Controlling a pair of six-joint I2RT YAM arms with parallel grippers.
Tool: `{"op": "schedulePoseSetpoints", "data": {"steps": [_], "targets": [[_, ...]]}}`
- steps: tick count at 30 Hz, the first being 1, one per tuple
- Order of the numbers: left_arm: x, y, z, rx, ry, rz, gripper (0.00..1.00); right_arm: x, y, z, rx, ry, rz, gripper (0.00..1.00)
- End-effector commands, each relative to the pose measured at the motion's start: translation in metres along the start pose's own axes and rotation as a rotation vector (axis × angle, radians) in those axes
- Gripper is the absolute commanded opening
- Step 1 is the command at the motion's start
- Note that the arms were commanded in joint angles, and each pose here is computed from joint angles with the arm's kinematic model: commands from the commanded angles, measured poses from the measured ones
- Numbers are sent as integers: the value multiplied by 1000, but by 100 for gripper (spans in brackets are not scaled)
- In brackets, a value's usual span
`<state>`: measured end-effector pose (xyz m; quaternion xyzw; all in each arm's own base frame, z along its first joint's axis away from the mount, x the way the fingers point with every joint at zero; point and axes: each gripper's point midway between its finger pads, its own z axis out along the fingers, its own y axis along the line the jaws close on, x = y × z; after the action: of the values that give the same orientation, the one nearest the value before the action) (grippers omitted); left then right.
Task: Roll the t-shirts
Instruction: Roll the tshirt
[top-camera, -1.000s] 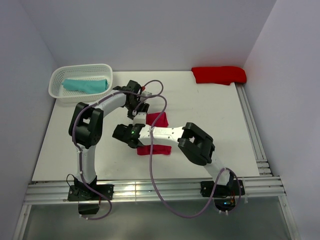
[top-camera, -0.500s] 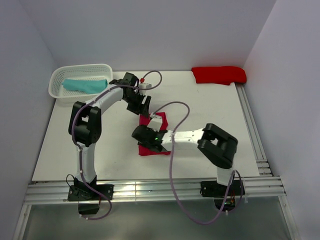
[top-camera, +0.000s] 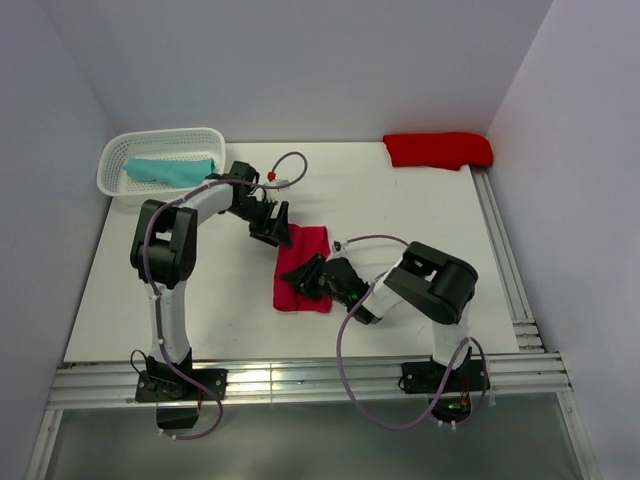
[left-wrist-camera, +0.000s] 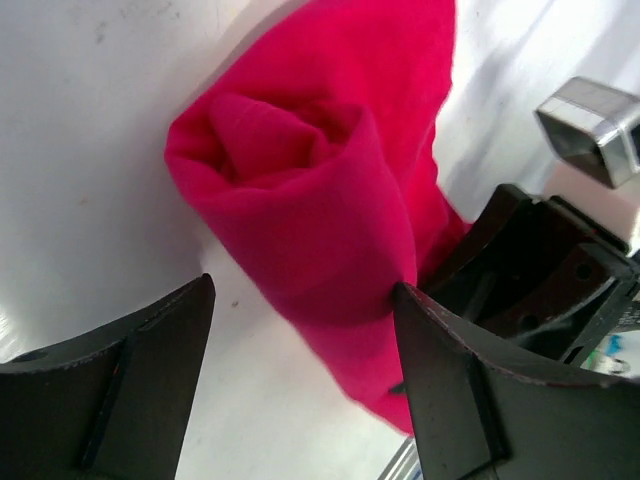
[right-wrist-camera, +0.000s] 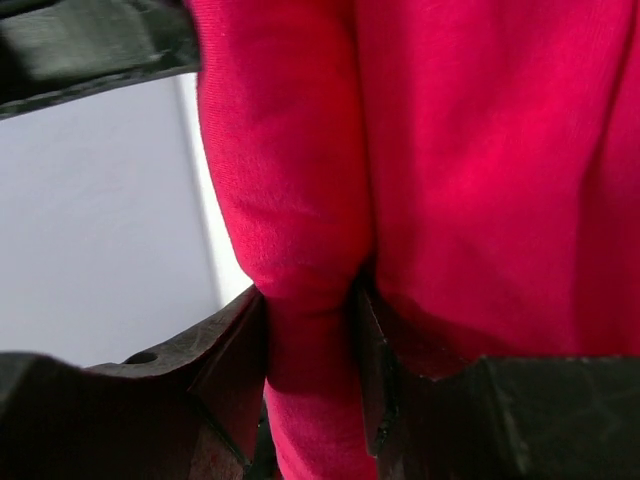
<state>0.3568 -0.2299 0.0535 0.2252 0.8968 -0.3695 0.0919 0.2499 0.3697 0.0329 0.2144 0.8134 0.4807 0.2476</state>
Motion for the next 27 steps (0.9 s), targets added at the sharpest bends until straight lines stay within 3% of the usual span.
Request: {"op": "schedulePoseSetpoints", "data": {"steps": [1,5,8,9,10,12,15,22,27], "targets": [[-5,-4,12,93,-41,-15,76,25,-14,-4,-24,118,58,43],[-6,8,20,41,-52,-73,68,28,-22,-5,-12,126,79,44],[-6,20,16,-49,-57,-85,49,24,-32,-7,59,110,59,46],[-4,26,15,-93,-54,-92,36,22,-31,-5,79,103,28,47],[-4,26,14,-102,-55,-90,31,24,-50,-8,179,110,5,50],[-4,24,8,-120,-61,-84,22,13,-37,-5,218,59,-62,55],[-3,25,1,-191,-59,-60,19,9,-53,-18,447,31,-198,64],[-1,25,-5,-334,-50,-9,15,-9,-28,-40,665,-70,-375,70],[0,24,-3,-380,-33,11,16,-14,17,-49,732,-152,-501,71]]}}
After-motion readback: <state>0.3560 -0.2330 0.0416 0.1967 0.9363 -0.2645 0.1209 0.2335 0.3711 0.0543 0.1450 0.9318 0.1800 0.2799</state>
